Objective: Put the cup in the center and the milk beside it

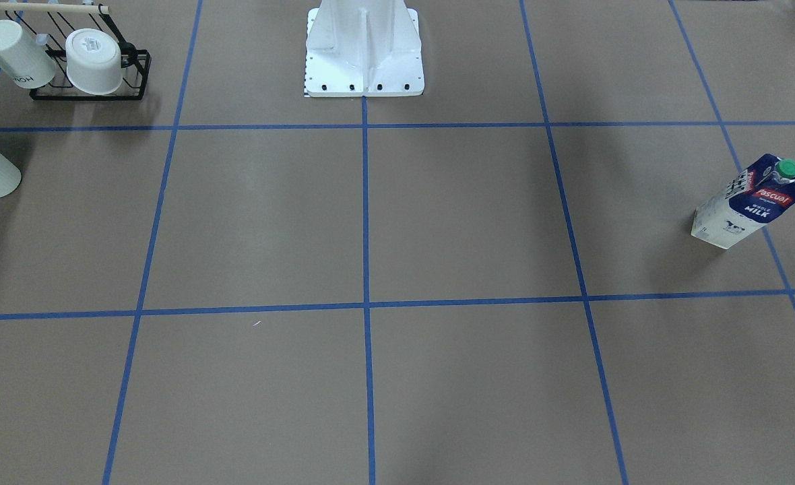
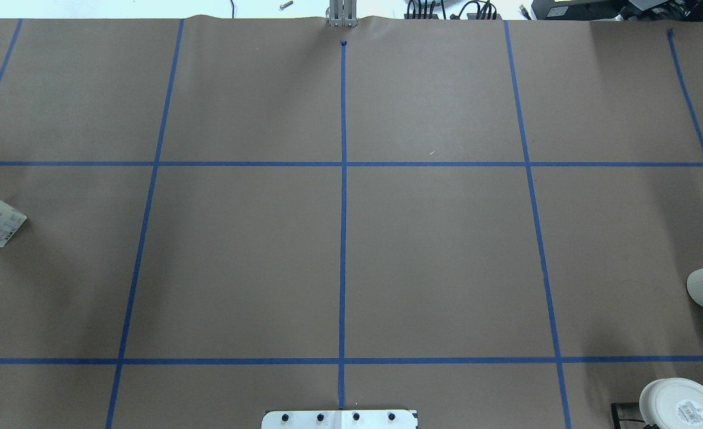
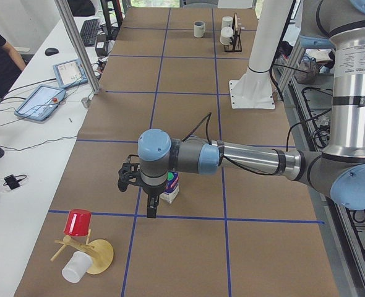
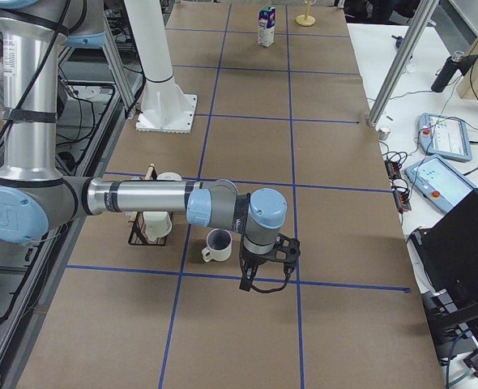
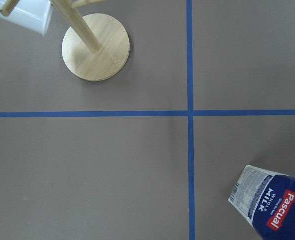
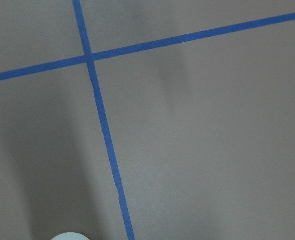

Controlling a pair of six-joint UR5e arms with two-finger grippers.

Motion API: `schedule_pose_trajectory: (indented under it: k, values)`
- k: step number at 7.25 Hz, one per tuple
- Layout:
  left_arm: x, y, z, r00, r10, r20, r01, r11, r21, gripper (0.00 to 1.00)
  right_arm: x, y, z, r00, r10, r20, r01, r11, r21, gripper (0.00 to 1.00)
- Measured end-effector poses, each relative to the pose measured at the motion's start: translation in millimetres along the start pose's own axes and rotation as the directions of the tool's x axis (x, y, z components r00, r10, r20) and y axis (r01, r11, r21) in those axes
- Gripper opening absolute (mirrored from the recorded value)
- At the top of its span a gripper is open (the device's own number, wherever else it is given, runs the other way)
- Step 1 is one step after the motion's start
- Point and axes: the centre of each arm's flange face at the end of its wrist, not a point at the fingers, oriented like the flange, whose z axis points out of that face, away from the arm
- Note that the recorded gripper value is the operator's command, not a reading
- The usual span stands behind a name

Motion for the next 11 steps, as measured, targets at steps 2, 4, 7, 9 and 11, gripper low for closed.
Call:
schedule_pose_trajectory:
  k: [2, 4, 7, 9, 11]
  values:
    - [0, 0, 0, 1.000, 0.002, 0.002, -0.002, 1.000, 0.000, 0.98, -3, -2, -4, 1.000, -0.002, 0.018, 0.002, 1.000, 0.006, 1.00]
    - [0, 0, 1, 1.000, 0.002, 0.002, -0.002, 1.000, 0.000, 0.98, -5, -3, -6, 1.000, -0.005, 0.023, 0.004, 1.000, 0.010, 1.00]
    - [-1, -1, 1, 1.000, 0.002, 0.004, -0.002, 1.000, -0.002, 0.98, -6, -4, -8, 1.000, -0.008, 0.024, 0.007, 1.000, 0.014, 1.00]
    - [-2, 0, 2, 1.000, 0.000, 0.006, 0.000, 1.000, -0.004, 0.98, -9, -3, -11, 1.000, -0.011, 0.027, 0.010, 1.000, 0.019, 1.00]
    - [-2, 1, 2, 1.000, -0.001, 0.005, 0.001, 1.000, -0.005, 0.98, -11, -4, -13, 1.000, -0.013, 0.027, 0.012, 1.000, 0.024, 1.00]
